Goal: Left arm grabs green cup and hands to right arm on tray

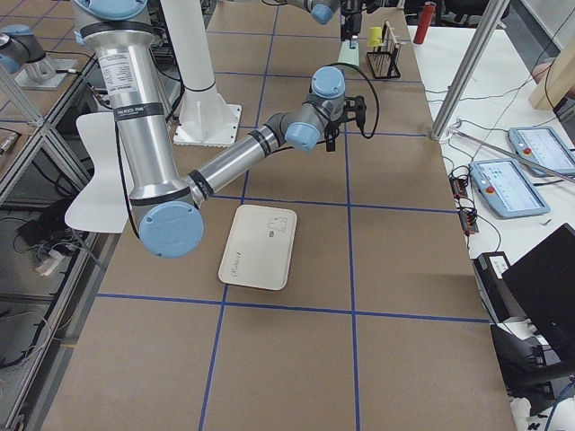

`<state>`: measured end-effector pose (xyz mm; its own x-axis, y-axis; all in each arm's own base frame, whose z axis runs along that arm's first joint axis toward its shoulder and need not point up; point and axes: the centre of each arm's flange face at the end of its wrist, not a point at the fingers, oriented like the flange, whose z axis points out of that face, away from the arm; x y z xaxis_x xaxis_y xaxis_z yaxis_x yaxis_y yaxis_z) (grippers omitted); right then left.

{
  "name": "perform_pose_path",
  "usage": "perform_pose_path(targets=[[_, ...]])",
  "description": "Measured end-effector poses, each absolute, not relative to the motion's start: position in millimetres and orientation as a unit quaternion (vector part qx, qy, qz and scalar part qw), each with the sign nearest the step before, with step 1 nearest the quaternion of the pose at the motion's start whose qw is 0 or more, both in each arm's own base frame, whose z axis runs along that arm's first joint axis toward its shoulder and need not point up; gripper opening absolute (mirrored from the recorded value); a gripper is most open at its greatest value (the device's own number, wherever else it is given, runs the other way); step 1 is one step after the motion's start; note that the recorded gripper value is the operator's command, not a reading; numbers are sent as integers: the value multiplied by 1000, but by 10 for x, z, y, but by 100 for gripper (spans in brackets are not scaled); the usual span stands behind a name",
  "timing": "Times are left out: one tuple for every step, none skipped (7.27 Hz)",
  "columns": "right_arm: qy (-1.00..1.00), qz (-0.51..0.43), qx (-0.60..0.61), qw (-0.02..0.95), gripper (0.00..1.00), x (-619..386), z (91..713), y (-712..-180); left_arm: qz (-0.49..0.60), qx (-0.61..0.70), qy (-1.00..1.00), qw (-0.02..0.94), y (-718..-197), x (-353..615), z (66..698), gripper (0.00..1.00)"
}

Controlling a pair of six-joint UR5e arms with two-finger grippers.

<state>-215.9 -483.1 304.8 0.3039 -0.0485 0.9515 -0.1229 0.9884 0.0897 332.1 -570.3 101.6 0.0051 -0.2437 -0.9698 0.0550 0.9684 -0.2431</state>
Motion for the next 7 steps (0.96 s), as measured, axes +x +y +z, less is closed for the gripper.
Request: perform_pose_path(targets=[[-634,48,68,769,99,-2254,3080,-4795,-111,-77,704,698,-5661,3369,1033,0],[-673,67,62,734,99,-2319,3169,-4766,-116,-93,713,685,-5585,3408,1025,0],[-699,79,61,708,99,-2362,3240,-4741,-118,-108,723,672,-5507,3427,1025,0],[-714,86,60,693,99,-2415,3234,-4720,-117,-115,729,665,-5460,3439,1053,0],[-725,92,58,680,99,-2473,3128,-4718,-123,-126,730,660,-5437,3443,1088,0],[-737,103,51,666,99,-2525,2944,-4730,-150,-153,734,644,-5414,3425,1119,0],[-749,111,49,652,99,-2583,2747,-4719,-188,-195,740,616,-5396,3409,1146,0]])
